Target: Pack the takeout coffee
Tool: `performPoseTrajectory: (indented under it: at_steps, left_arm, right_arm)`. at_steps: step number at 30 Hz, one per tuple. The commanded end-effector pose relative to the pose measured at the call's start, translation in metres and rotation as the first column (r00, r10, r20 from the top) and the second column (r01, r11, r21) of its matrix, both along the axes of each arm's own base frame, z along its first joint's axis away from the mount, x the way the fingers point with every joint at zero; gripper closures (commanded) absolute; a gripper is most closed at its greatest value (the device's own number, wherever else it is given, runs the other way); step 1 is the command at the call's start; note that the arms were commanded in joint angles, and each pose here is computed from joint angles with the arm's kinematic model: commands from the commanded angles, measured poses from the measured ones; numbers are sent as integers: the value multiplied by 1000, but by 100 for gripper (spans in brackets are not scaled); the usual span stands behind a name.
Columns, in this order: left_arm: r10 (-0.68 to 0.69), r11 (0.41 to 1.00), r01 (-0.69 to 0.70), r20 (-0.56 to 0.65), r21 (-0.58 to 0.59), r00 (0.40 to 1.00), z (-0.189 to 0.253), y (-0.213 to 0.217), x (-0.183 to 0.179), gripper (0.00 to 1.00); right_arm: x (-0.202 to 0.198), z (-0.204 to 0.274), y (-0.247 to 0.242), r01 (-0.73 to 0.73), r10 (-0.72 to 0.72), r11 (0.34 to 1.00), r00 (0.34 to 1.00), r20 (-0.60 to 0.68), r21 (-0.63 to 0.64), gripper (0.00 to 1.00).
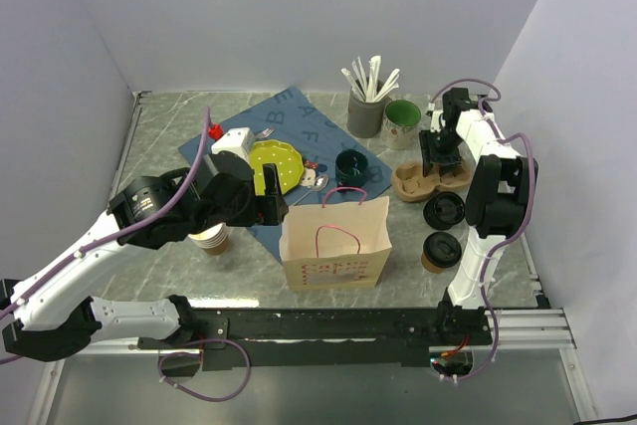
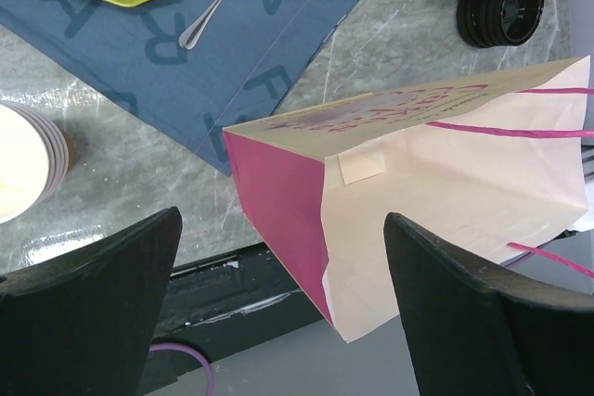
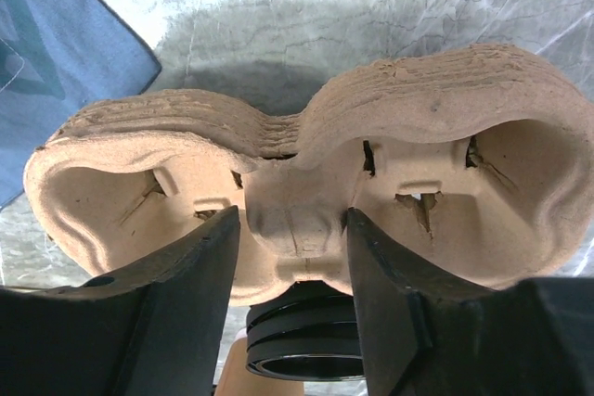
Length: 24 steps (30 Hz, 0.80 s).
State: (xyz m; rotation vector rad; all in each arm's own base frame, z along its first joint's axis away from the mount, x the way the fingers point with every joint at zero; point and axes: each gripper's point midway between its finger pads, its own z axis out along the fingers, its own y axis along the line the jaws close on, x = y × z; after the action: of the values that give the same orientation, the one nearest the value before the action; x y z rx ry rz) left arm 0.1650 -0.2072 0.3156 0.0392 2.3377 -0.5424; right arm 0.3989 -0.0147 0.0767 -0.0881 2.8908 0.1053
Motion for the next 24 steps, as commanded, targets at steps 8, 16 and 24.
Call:
performPoseTrajectory:
  at_steps: [8,16,24]
  left_arm:
    - [-3,1000,2,33,15,999,7,8,2,3]
    - [-7,1000,7,40,15,999,8,6,3,3]
    - [-11,1000,11,38,6,999,6,4,4,3]
  right_arm:
    - [6,11,-8,3,-2,1000,999,43,-17,53]
    - [9,31,-15,27,-24,998,998,64,-58,60]
    - [10,47,-14,38,-33,998,996,89,-52,59]
